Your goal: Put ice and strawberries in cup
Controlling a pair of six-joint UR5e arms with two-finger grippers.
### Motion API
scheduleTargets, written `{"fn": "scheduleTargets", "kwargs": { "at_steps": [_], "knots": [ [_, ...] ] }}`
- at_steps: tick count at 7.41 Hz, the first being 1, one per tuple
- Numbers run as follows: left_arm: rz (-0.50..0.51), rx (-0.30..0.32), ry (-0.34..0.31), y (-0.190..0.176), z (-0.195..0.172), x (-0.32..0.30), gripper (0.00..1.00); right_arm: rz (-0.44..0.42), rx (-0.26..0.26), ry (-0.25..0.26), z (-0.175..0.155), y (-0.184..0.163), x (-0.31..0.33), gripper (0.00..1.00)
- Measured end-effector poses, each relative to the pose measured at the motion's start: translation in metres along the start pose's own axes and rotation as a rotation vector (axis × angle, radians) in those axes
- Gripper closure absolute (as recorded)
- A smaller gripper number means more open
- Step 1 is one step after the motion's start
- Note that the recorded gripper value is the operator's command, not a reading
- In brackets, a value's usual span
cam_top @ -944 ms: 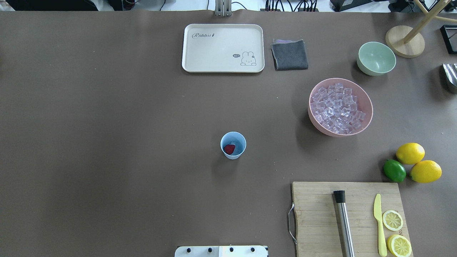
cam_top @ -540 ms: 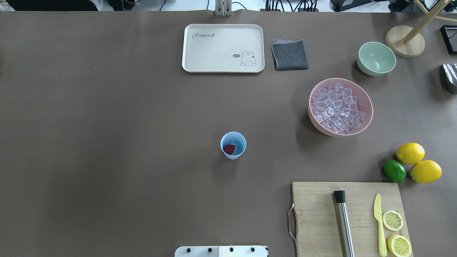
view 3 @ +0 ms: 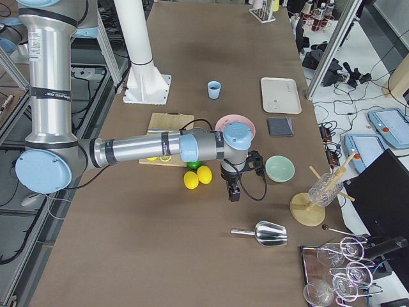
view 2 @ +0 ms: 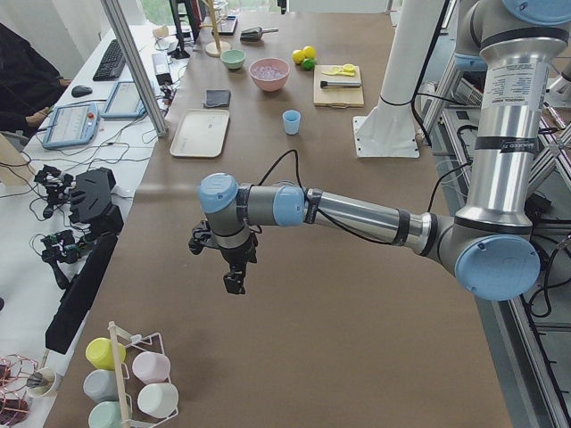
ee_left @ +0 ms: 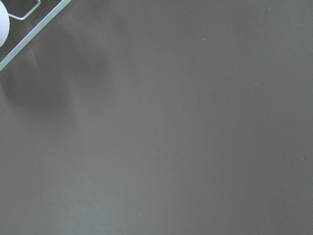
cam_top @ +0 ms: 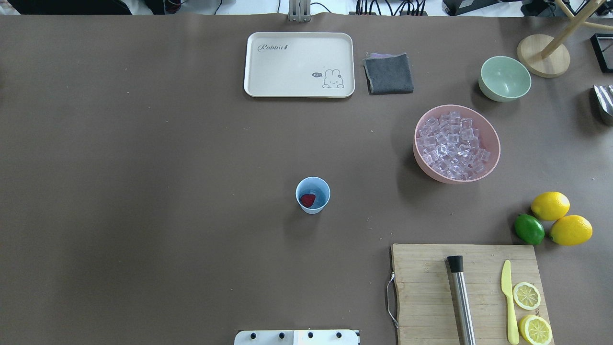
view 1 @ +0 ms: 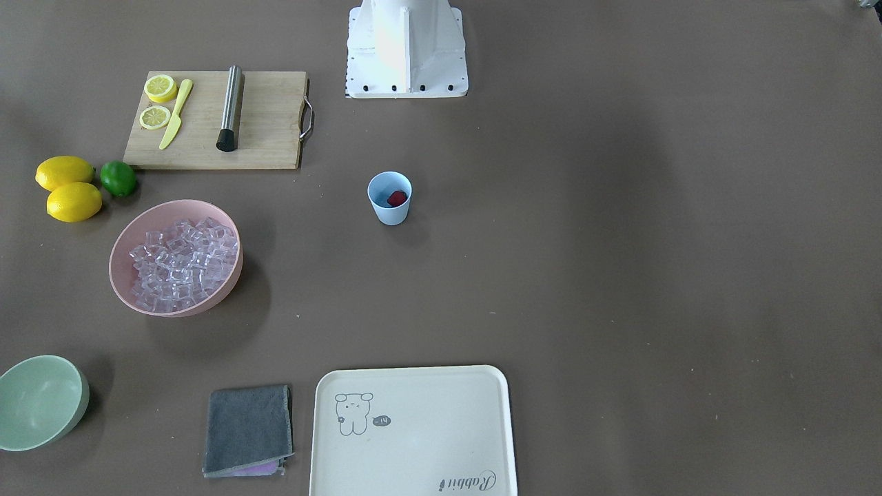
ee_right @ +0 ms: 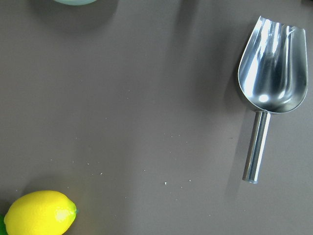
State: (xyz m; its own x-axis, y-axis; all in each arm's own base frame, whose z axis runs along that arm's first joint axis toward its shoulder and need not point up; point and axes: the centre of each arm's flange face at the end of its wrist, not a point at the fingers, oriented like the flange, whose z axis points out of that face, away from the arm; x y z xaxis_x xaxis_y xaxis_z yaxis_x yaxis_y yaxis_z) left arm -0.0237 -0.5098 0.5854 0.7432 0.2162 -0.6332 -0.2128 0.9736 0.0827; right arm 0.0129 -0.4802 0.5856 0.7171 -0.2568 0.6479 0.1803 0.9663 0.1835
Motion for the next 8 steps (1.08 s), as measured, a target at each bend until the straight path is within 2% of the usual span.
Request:
{"fn": "scheduleTargets", "kwargs": {
  "at_steps": [8],
  "knots": [
    [-0.005, -0.006, 0.014, 0.0009, 0.0045, -0.0028, 0.02, 0.005, -0.003, 0.000, 0.0006, 0.0001, 0.0009, 0.00]
  ]
}}
